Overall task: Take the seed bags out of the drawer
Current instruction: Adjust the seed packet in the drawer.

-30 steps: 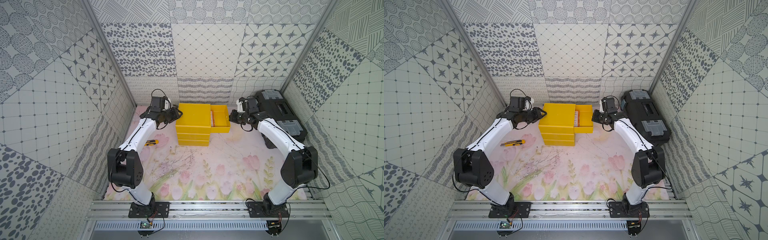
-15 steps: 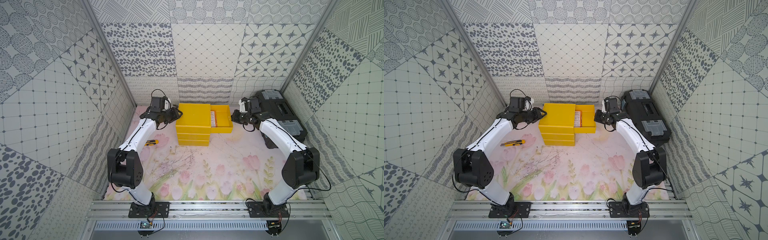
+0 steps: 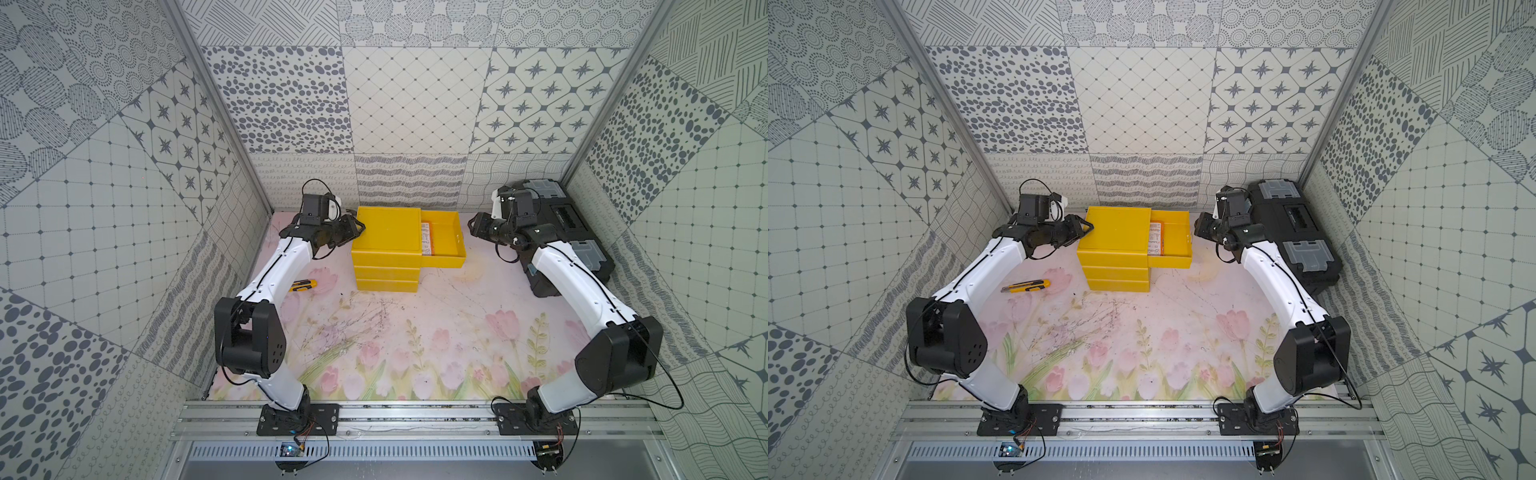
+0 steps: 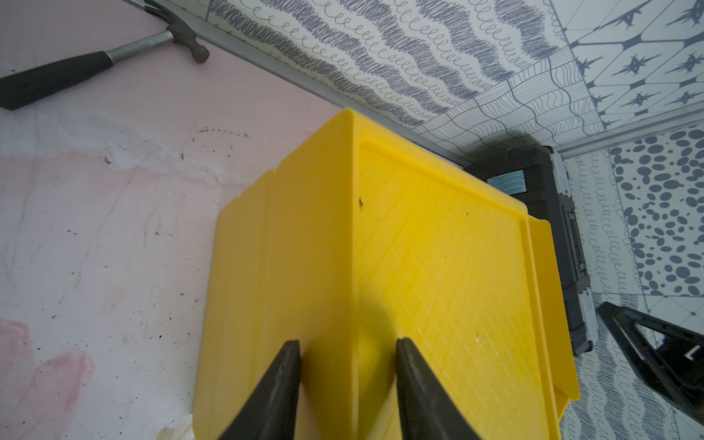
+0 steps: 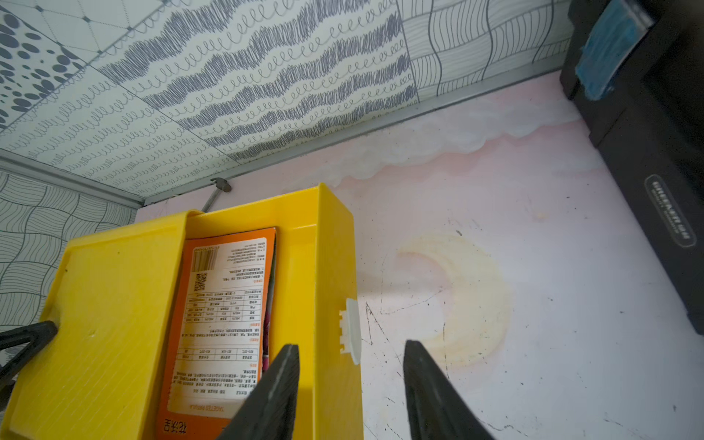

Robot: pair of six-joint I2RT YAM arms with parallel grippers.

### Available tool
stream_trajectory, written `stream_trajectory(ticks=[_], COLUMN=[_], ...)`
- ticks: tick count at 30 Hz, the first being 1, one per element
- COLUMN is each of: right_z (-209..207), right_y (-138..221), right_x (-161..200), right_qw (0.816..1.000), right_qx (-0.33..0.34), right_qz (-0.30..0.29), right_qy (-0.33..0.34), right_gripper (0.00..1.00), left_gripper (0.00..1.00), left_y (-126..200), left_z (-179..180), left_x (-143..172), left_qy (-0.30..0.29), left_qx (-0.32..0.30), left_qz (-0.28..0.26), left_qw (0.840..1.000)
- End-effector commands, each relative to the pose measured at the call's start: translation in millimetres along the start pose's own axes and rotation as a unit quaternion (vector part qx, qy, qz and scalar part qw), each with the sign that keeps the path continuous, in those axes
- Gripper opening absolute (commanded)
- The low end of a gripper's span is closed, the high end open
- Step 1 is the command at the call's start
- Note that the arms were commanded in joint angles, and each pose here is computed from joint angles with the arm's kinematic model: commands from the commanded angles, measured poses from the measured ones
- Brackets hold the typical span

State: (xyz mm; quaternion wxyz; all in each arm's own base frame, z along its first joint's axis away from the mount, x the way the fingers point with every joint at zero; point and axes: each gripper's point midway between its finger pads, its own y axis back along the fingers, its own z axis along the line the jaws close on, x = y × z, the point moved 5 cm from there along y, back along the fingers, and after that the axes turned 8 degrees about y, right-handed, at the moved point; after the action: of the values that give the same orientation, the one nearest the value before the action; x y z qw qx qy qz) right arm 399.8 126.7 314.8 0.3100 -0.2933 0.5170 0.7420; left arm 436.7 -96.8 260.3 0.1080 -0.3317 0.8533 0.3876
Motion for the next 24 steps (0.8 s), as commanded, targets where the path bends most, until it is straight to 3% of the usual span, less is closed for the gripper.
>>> stream_trajectory(ticks=[1,5,9,24], right_z=[41,76,85,81], right_y=[22,0,-28,-103], right_x=[-21,-14,-4,18], right_qw=[0.998,0.997,0.996,0.991], right_qx=[-0.035,-0.055,-0.041,-0.003], right_qz=[-0.03,0.013,0.046,0.115], right_qy=[0.04,0.06,0.06,0.064], right_gripper=[0.46,0.39,0.35,0.45], left_gripper=[0.43,0.43,0.43,0.42], left_y=[-3,-6,-5,-4], left_z=[31,32,34,33], left_x=[32,35,35,36], left_qy=[0.029,0.032,0.03,0.031], left_qx=[-0.061,-0.06,-0.061,-0.056], left_qz=[0.073,0.078,0.08,0.084], left_qw=[0.995,0.995,0.994,0.994])
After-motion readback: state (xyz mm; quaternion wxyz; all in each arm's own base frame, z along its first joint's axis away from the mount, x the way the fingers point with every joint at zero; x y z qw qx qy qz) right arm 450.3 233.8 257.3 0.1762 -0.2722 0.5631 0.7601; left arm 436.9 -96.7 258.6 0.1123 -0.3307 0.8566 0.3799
